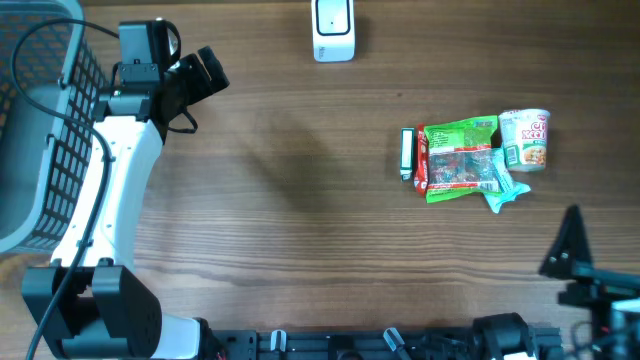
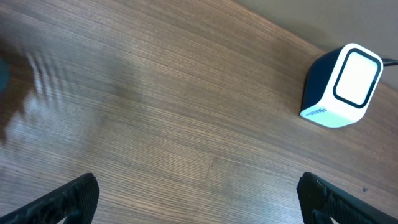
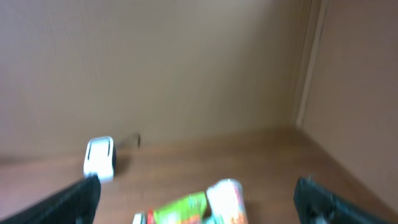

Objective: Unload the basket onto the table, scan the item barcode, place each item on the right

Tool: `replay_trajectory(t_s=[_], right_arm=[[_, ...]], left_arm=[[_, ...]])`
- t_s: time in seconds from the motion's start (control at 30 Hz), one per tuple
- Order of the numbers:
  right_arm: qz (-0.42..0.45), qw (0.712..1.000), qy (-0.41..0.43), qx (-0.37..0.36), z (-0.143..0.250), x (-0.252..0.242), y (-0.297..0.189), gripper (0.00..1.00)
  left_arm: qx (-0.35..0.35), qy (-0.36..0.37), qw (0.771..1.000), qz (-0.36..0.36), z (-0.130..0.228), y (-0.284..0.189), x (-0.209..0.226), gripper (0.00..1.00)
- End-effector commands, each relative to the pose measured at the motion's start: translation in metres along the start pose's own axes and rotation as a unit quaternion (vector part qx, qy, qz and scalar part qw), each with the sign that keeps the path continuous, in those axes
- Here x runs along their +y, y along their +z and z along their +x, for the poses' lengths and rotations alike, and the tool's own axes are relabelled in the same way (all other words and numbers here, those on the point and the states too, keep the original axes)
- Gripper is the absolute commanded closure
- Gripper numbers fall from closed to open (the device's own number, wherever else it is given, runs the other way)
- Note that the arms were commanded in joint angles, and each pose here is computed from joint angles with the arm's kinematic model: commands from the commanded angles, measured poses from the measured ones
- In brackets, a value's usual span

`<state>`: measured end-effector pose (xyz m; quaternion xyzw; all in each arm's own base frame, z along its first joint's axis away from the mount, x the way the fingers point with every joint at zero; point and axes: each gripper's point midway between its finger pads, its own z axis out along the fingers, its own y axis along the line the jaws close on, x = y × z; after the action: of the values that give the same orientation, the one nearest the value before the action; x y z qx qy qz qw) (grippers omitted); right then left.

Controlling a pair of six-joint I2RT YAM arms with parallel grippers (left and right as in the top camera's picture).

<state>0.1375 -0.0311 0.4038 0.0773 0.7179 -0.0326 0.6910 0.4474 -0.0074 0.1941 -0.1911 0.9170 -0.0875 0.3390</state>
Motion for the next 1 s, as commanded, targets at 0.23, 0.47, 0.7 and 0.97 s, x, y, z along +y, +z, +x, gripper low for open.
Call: replay_trajectory(t_s=[0.23, 0.47, 0.7, 0.97], right_arm=[[-0.055, 0.971, 0.112, -0.206, 0.050, 0.019, 0.050, 0.00], [-0.100, 0.957, 0.130, -0.241, 0.090, 0.033, 0.073, 0.00], [-0.118, 0.970, 0.117, -0.179, 0.143, 0.044, 0.093, 0.00], [-0.098, 0.990, 0.100, -0.011, 0.225, 0.044, 0.111, 0.00]], left_arm=[[-0.007, 0.009, 1.000, 0.001, -0.006, 0.000, -0.003, 0.00], [-0.007, 0.009, 1.000, 0.001, -0.006, 0.000, -0.003, 0.00], [-0.007, 0.009, 1.000, 0.001, -0.006, 0.000, -0.003, 0.00], [-0.007, 0.009, 1.000, 0.001, -0.006, 0.000, -0.003, 0.00]])
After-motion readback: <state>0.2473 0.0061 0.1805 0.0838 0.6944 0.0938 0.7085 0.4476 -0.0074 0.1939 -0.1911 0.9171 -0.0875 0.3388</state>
